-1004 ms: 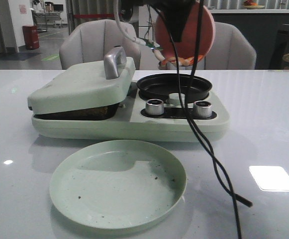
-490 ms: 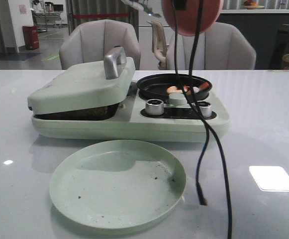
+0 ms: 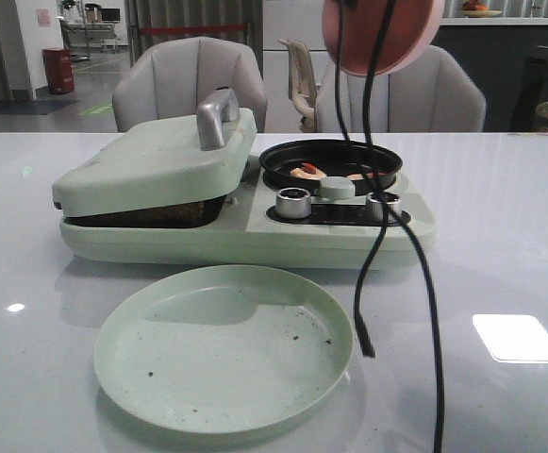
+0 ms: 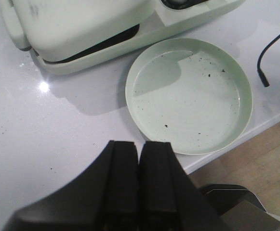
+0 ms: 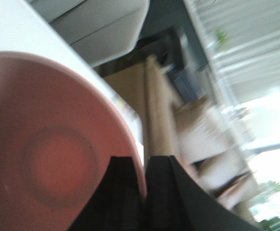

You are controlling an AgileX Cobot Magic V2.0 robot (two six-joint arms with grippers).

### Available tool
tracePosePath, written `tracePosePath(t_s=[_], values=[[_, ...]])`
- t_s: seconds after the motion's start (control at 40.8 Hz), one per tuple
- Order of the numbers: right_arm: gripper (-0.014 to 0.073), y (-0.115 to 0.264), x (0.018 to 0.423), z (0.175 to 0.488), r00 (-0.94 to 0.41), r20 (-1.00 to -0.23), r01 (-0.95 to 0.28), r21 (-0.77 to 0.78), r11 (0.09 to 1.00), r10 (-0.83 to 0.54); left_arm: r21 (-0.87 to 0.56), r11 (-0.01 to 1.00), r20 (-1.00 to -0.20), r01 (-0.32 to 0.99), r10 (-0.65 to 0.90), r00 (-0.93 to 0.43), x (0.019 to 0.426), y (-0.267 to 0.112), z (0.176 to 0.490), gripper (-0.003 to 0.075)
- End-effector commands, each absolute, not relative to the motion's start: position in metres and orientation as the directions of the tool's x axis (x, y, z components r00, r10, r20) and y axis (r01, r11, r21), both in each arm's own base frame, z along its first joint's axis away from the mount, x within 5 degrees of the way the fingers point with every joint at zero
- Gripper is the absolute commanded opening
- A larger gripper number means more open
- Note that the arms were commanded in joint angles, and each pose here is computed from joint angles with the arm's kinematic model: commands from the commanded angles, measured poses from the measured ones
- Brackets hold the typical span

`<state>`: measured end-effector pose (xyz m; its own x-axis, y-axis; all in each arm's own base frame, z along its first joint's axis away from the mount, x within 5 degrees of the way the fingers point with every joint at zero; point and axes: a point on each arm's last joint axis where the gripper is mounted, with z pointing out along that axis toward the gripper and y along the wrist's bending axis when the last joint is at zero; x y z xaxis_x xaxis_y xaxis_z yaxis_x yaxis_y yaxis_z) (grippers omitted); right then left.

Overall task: Make breakfast with bread and shrimp
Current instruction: 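Tilt the pink bowl over the black frying pan to pour shrimp, then carry the empty pink bowl back and set it on the table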

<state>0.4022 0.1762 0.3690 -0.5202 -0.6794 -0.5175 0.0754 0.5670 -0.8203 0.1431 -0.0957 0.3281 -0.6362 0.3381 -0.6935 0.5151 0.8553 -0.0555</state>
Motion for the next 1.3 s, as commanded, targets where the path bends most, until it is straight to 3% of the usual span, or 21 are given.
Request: tracePosePath(t_s=[0.0, 0.073, 0.245, 0.514, 0.71, 0.93, 1.028, 1.175, 1.273], values=[[0.0043, 0.126, 0.367, 0.431, -0.539, -0.654, 0.151, -0.695, 0.703, -0.53, -0.067, 0.851, -0.759, 0.521, 0.295, -0.58, 0.145, -0.099, 0.342, 0.01], [0.0043, 0.098, 0.357, 0.43, -0.608, -0.655, 0.098, -0.623, 0.776, -0.449, -0.067, 0.851, -0.759, 0.521, 0.295, -0.58, 0.145, -0.099, 0.342, 0.01], [0.0043, 0.038, 0.338, 0.401, -0.778, -0.558, -0.038, -0.419, 0.907, -0.29, -0.067, 0.851, -0.759, 0.521, 0.295, -0.58, 0.145, -0.099, 0.342, 0.01], [0.0043, -0.037, 0.321, 0.318, -0.915, -0.404, 0.029, -0.062, 0.998, 0.002, -0.067, 0.851, -0.759, 0.521, 0.295, -0.58, 0.145, -0.099, 0.342, 0.01], [0.0043, -0.058, 0.31, 0.256, -0.908, -0.407, 0.118, -0.021, 0.993, 0.1, -0.067, 0.851, -0.759, 0.521, 0.295, -0.58, 0.145, -0.099, 0.342, 0.01], [0.005, -0.057, 0.303, 0.222, -0.876, -0.469, 0.134, -0.012, 0.991, 0.112, -0.067, 0.851, -0.759, 0.521, 0.295, -0.58, 0.145, -0.099, 0.342, 0.01], [0.0122, -0.057, 0.303, 0.22, -0.873, -0.475, 0.134, -0.013, 0.991, 0.112, -0.067, 0.851, -0.759, 0.521, 0.295, -0.58, 0.145, -0.099, 0.342, 0.01], [0.0359, -0.057, 0.303, 0.22, -0.87, -0.48, 0.135, -0.013, 0.991, 0.112, -0.067, 0.851, -0.759, 0.521, 0.295, -0.58, 0.145, -0.099, 0.342, 0.01], [0.0436, -0.057, 0.304, 0.221, -0.867, -0.485, 0.136, -0.012, 0.991, 0.113, -0.067, 0.851, -0.761, 0.521, 0.294, -0.579, 0.145, -0.099, 0.342, 0.01]])
